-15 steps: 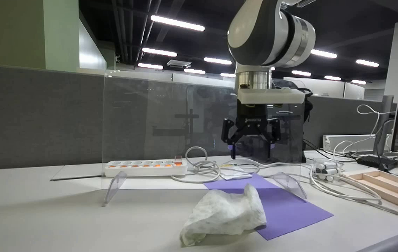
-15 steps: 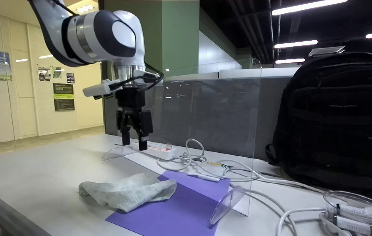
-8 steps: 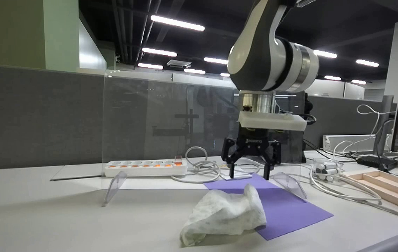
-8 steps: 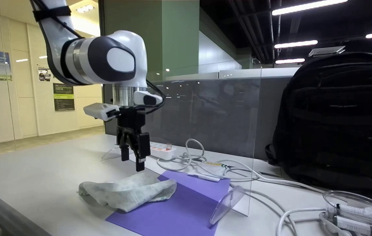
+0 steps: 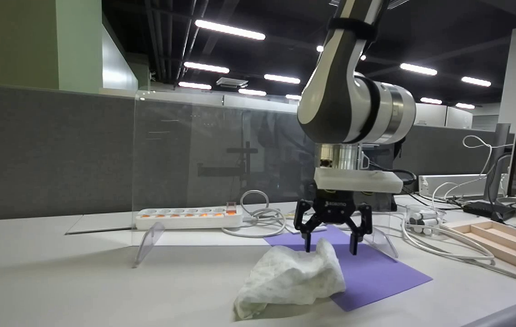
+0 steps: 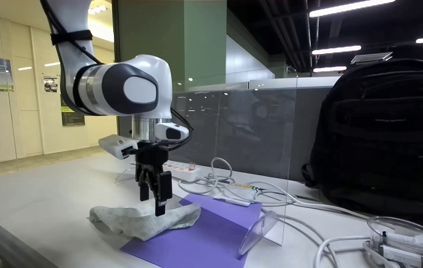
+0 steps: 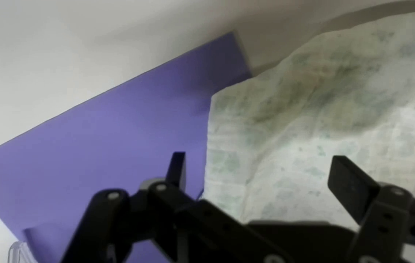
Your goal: Put the cloth on the clear screen
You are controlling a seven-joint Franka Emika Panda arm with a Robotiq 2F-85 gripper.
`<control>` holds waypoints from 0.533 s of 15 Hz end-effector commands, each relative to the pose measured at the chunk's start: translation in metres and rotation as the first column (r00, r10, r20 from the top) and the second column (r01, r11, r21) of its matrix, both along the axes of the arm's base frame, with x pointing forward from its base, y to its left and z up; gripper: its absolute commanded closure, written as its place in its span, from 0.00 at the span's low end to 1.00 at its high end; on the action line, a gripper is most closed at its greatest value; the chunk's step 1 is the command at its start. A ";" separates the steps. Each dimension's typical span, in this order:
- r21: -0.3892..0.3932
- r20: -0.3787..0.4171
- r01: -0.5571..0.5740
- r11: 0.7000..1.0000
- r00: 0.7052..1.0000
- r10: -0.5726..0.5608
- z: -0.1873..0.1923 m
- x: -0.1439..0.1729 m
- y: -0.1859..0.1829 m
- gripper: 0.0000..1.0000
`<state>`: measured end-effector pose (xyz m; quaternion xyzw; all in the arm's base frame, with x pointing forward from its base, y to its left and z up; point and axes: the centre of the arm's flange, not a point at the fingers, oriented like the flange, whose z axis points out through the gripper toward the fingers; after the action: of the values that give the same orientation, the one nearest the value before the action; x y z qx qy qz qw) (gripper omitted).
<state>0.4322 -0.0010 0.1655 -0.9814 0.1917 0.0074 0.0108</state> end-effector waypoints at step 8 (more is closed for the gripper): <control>-0.015 -0.023 0.036 0.999 0.999 -0.037 -0.035 0.006 -0.004 0.00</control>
<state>0.4299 -0.0071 0.1351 -0.9798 0.1989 0.0198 0.0003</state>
